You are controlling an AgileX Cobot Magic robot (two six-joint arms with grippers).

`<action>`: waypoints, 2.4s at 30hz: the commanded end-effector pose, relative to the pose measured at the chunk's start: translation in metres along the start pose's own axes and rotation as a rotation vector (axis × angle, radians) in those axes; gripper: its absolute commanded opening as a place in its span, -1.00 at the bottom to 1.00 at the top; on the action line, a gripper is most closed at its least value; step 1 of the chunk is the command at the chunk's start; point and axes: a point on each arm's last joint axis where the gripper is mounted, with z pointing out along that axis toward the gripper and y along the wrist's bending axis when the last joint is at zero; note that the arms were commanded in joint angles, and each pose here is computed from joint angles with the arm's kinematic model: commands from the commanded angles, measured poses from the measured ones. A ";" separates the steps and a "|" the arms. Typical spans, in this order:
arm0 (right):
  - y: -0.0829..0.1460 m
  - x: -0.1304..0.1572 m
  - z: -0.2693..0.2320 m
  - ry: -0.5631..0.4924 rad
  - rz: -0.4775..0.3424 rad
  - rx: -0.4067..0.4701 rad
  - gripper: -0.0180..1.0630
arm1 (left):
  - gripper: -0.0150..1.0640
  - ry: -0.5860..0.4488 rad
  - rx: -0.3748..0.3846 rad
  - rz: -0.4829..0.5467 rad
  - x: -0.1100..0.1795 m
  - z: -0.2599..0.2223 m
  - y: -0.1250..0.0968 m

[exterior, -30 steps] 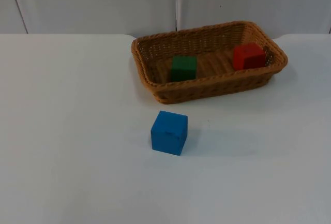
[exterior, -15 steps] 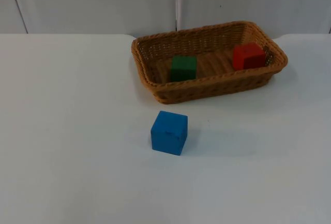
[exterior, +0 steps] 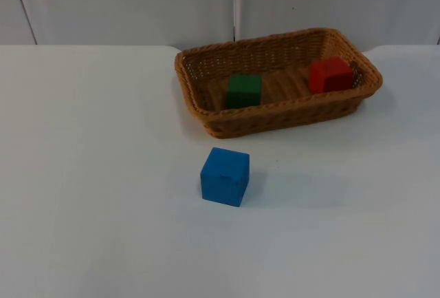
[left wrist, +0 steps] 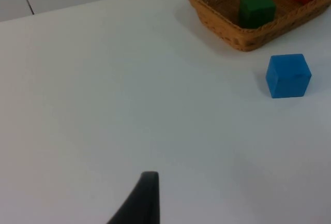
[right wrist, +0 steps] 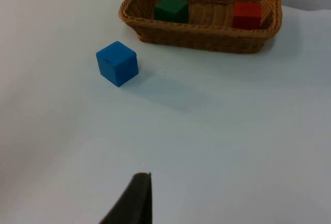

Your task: Pick up one cube with each hand and place exactly two cubes into the same basket, leaving the remaining cube outside.

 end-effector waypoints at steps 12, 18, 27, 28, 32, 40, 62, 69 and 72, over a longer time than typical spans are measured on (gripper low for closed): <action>-0.005 0.001 0.001 -0.005 0.039 0.052 0.98 | 0.92 0.002 0.008 -0.009 0.001 0.000 -0.001; -0.005 0.001 0.001 -0.004 0.048 0.061 0.98 | 0.92 0.002 0.008 -0.009 0.001 0.000 -0.001; -0.008 0.001 0.001 -0.003 0.066 0.091 0.98 | 0.92 0.002 0.008 -0.009 0.001 0.000 -0.001; -0.008 0.001 0.001 -0.003 0.065 0.091 0.98 | 0.92 0.002 0.008 -0.009 0.001 0.000 -0.001; -0.008 0.001 0.001 -0.003 0.062 0.091 0.98 | 0.92 0.002 0.008 -0.009 0.001 0.000 -0.001; -0.008 0.001 0.001 -0.003 0.064 0.088 0.98 | 0.92 0.002 0.008 -0.009 0.001 0.000 -0.001; -0.006 0.000 0.002 0.000 0.193 0.324 0.98 | 0.92 0.002 0.008 -0.009 0.001 0.000 -0.001; -0.006 0.000 0.003 -0.001 0.199 0.326 0.98 | 0.92 0.002 0.008 -0.009 0.001 0.000 -0.001; -0.006 0.000 0.003 -0.001 0.199 0.326 0.98 | 0.92 0.002 0.008 -0.009 0.001 0.000 -0.001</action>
